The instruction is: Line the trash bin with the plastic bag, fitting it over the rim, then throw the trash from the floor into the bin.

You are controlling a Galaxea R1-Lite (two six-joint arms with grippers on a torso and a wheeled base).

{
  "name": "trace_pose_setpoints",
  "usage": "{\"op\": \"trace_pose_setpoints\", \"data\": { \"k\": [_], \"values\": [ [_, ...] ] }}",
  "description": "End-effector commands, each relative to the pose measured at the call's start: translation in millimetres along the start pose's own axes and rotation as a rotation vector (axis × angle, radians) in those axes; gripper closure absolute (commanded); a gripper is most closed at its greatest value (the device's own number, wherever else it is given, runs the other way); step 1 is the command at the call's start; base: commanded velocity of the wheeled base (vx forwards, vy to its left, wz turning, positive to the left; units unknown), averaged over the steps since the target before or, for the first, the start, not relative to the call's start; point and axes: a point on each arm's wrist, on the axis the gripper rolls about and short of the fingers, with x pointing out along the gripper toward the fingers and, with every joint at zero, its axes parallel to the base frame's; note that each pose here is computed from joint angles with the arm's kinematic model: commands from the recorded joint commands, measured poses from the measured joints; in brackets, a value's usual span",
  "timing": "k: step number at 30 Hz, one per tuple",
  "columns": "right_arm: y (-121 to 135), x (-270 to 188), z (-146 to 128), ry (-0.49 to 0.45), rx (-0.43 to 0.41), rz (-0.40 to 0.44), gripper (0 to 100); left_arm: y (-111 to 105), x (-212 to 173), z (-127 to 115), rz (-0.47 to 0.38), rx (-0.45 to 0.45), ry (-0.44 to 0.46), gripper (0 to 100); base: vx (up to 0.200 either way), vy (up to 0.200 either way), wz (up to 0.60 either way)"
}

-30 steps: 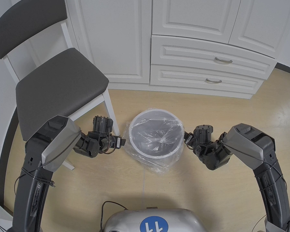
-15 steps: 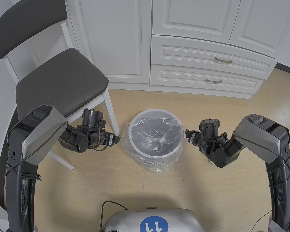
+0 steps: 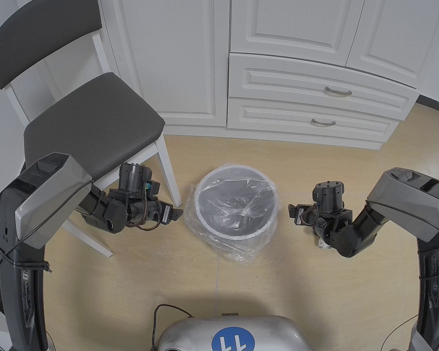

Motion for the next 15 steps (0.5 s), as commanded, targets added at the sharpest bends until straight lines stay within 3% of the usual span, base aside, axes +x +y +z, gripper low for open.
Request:
{"op": "trace_pose_setpoints", "data": {
  "k": [1,3,9,13,15],
  "values": [
    [-13,-19,14,-0.034,-0.054,-0.002,0,-12,-18,6,-0.018,0.021,-0.05,0,0.0,0.0,0.0],
    [-14,-22,14,-0.061,-0.075,0.002,0,-18,-23,9,-0.026,0.031,-0.08,0,0.0,0.0,0.0],
    [-22,-48,1,-0.221,-0.299,0.046,0,-48,-60,7,-0.108,0.129,-0.202,0,0.0,0.0,0.0],
    [-19,-70,-11,-0.268,-0.421,0.08,0,-68,-73,7,-0.147,0.164,-0.292,0,0.0,0.0,0.0],
    [-13,-80,-19,-0.262,-0.463,0.115,0,-74,-81,13,-0.153,0.166,-0.382,0,0.0,0.0,0.0]
  ]
}}
